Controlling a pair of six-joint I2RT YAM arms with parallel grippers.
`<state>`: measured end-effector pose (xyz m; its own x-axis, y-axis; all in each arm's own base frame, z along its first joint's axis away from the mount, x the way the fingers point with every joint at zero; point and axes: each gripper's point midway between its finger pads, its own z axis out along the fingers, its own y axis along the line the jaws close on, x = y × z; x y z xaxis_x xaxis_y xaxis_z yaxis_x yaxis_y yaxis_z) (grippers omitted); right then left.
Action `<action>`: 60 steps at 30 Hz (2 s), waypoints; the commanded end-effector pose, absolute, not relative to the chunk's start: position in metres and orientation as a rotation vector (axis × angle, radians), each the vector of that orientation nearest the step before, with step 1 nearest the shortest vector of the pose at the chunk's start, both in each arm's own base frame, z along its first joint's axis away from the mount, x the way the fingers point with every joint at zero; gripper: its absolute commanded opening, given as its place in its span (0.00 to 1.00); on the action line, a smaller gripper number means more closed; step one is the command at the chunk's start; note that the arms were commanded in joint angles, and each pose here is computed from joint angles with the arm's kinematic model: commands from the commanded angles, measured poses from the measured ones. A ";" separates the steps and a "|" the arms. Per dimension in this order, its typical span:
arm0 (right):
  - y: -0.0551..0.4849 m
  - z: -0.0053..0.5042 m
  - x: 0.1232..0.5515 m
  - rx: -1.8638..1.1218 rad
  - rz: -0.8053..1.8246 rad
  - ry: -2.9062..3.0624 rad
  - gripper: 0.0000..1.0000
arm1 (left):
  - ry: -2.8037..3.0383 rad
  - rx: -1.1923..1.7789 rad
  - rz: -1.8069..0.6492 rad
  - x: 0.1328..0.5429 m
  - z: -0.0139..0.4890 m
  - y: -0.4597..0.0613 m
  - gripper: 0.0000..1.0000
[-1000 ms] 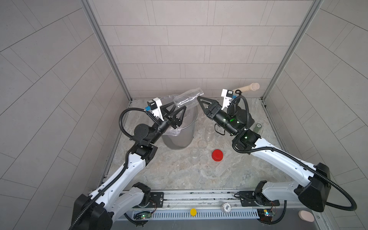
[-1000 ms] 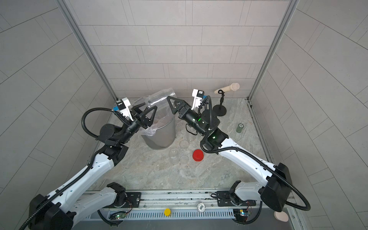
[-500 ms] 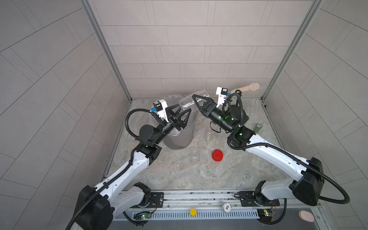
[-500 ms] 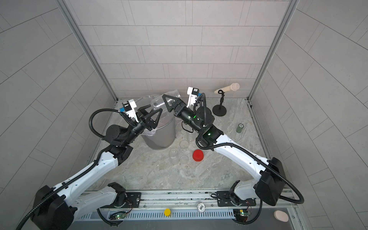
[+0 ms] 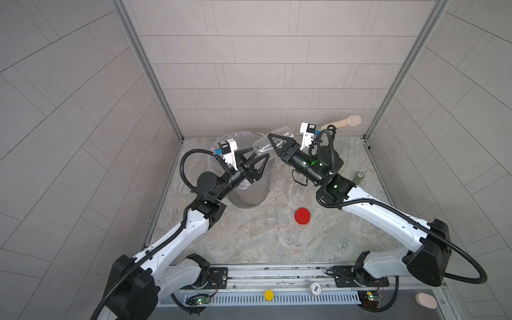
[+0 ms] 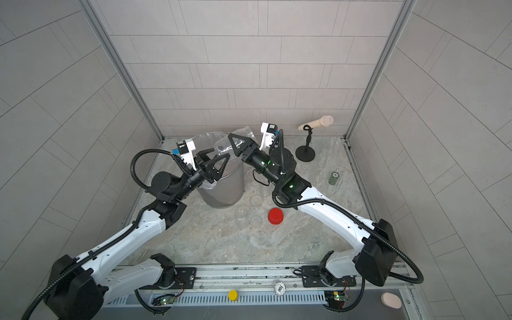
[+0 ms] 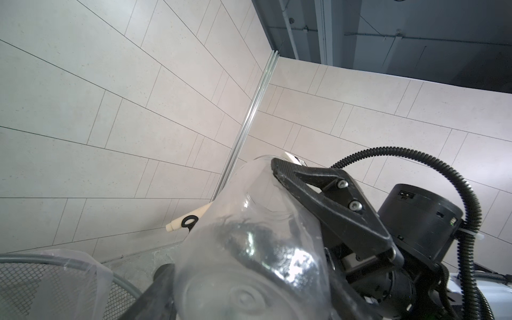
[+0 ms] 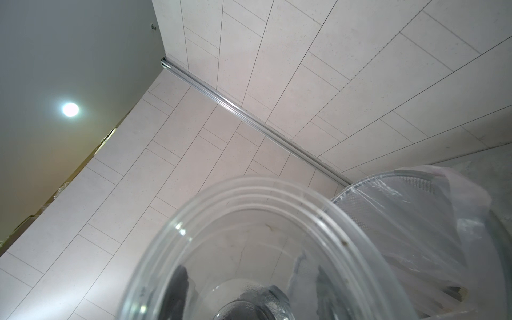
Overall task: Empty moldy rice from jars
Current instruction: Adjust the jar.
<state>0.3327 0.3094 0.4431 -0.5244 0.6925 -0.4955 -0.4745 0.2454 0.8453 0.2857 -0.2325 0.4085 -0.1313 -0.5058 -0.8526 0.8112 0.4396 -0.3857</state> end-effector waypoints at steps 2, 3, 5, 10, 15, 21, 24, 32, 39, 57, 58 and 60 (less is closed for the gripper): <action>0.288 0.444 0.333 0.208 1.278 1.574 0.46 | 1.222 0.361 -1.105 0.280 0.430 -0.231 0.91; 0.286 0.445 0.332 0.199 1.259 1.576 0.45 | 1.232 0.366 -1.091 0.280 0.429 -0.231 0.92; 0.283 0.448 0.330 0.176 1.220 1.586 0.44 | 1.249 0.372 -1.072 0.281 0.428 -0.231 1.00; 0.276 0.456 0.325 0.104 1.117 1.614 0.42 | 1.319 0.396 -1.048 0.285 0.427 -0.234 1.00; 0.264 0.466 0.319 0.025 0.994 1.617 0.41 | 1.474 0.391 -1.044 0.291 0.419 -0.238 1.00; 0.241 0.481 0.307 -0.108 0.770 1.625 0.41 | 1.660 0.404 -0.944 0.296 0.401 -0.234 1.00; 0.223 0.486 0.302 -0.139 0.643 1.637 0.41 | 1.720 0.418 -0.881 0.293 0.396 -0.227 1.00; 0.163 0.489 0.285 -0.124 0.358 1.638 0.42 | 1.851 0.345 -0.746 0.289 0.390 -0.202 1.00; 0.100 0.471 0.262 -0.049 0.108 1.648 0.43 | 1.921 0.317 -0.759 0.286 0.376 -0.201 1.00; 0.046 0.308 0.246 0.061 -0.180 1.834 0.44 | 1.956 0.387 -0.711 0.253 0.313 -0.261 1.00; 0.046 0.302 0.245 0.073 -0.165 1.841 0.44 | 1.961 0.395 -0.711 0.251 0.310 -0.264 1.00; 0.048 0.296 0.244 0.086 -0.131 1.848 0.43 | 1.963 0.411 -0.710 0.249 0.307 -0.268 1.00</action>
<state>0.2469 0.0519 0.2864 -0.3284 -0.1210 -0.9367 0.0922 0.9829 -0.1593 0.2473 -0.2678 0.3137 -0.4809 -0.0157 -0.8766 0.5695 0.7546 -0.3259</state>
